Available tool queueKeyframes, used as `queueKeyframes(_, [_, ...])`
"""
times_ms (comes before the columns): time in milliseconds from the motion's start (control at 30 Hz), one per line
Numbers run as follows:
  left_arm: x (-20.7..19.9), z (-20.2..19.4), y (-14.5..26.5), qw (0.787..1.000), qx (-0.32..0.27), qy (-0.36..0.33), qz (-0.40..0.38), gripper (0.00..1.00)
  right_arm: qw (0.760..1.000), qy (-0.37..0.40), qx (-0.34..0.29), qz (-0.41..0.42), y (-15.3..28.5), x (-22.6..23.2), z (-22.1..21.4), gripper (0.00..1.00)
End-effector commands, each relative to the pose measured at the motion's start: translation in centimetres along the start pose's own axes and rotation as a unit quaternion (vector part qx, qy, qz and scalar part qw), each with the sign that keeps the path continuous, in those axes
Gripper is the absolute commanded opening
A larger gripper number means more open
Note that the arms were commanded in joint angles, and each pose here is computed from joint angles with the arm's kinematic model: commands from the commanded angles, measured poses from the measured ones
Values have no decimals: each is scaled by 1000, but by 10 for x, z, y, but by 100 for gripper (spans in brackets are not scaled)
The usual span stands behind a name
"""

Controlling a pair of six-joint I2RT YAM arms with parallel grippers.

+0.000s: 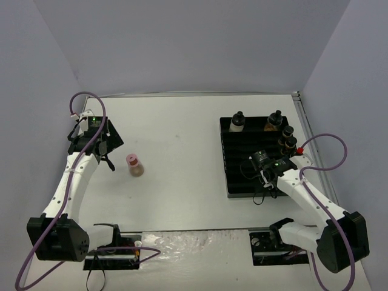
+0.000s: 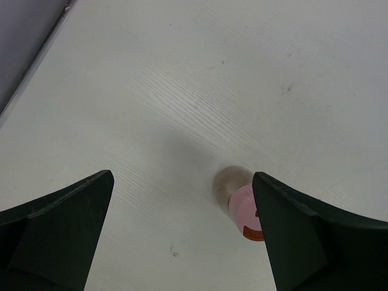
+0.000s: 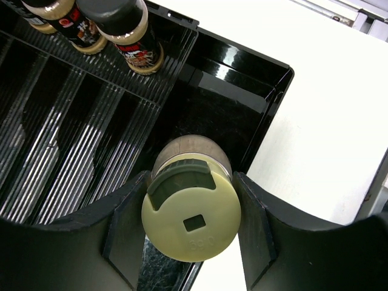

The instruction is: Organize the condiment bottles

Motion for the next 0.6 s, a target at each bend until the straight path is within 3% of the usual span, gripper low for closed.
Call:
queueKeyframes(0, [-9,25,12,998,-46,21,-24,97,999,-18,-31,-18,-7,4,5,5])
queueKeyframes(200, [-8,25,13,998,-47,21,-23,97,999,-23,-27,-22,-9,3,1,19])
queueKeyframes(367, [-8,25,13,998,-46,21,-24,97,999,-23,-26,-19,-8,3,2,42])
queueKeyframes(567, [-8,24,13,998,-46,20,-24,97,999,-21,-24,-11,-4,4,5,53])
Point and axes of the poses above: each gripper's point midway between its finger pads, its own y axis back along the fingers, its own x axis along the line the jaws close on, z = x × y, the point moved 4 cm from there along y, back along the fingers
